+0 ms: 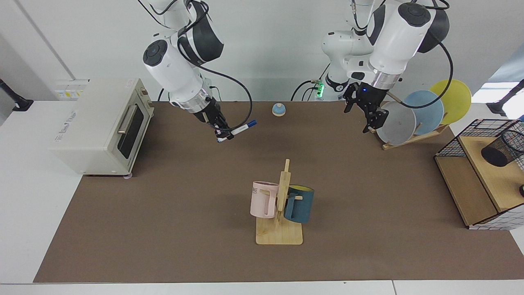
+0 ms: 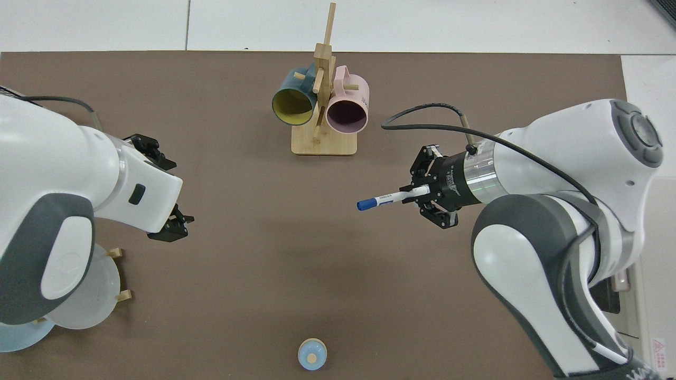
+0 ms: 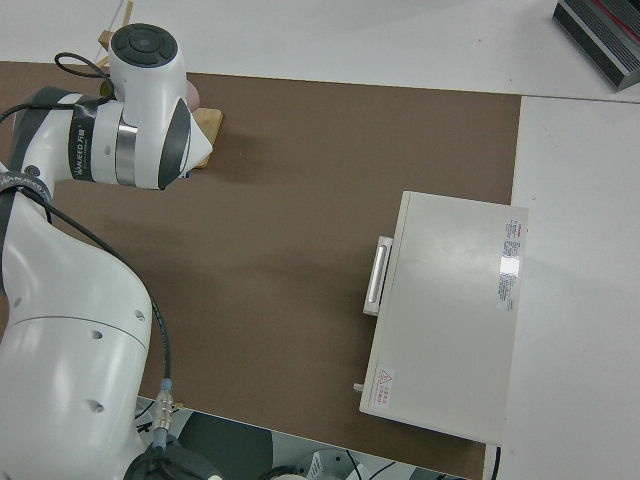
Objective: Put markers into pen holder
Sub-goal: 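Carry the marker toward the left gripper while the left gripper reaches in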
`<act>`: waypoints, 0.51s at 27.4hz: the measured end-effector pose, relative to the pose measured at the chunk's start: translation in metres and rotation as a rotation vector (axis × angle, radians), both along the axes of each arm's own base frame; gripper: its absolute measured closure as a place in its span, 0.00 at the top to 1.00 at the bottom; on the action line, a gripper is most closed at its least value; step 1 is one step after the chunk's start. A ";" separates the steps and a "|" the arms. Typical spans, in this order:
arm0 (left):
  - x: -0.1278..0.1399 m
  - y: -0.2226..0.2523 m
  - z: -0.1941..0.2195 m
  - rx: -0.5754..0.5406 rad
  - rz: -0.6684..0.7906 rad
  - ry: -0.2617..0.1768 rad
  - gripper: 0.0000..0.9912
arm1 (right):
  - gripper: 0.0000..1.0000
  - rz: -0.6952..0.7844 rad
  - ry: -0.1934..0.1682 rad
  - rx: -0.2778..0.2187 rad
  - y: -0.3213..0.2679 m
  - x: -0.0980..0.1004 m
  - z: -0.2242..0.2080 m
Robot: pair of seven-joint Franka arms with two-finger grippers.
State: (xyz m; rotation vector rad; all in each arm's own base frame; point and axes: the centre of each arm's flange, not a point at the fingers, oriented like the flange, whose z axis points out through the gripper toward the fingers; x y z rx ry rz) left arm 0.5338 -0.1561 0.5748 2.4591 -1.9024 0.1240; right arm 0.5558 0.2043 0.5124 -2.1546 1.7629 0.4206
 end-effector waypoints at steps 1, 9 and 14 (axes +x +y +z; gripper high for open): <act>-0.001 -0.006 0.000 0.001 -0.053 -0.009 1.00 | 0.17 -0.024 0.014 0.010 0.007 -0.002 0.002; -0.011 -0.037 0.001 0.004 -0.214 -0.022 1.00 | 0.17 -0.176 0.092 0.109 0.059 -0.016 0.015; -0.019 -0.064 0.005 -0.003 -0.263 -0.049 1.00 | 0.17 -0.239 0.092 0.133 0.094 -0.028 0.022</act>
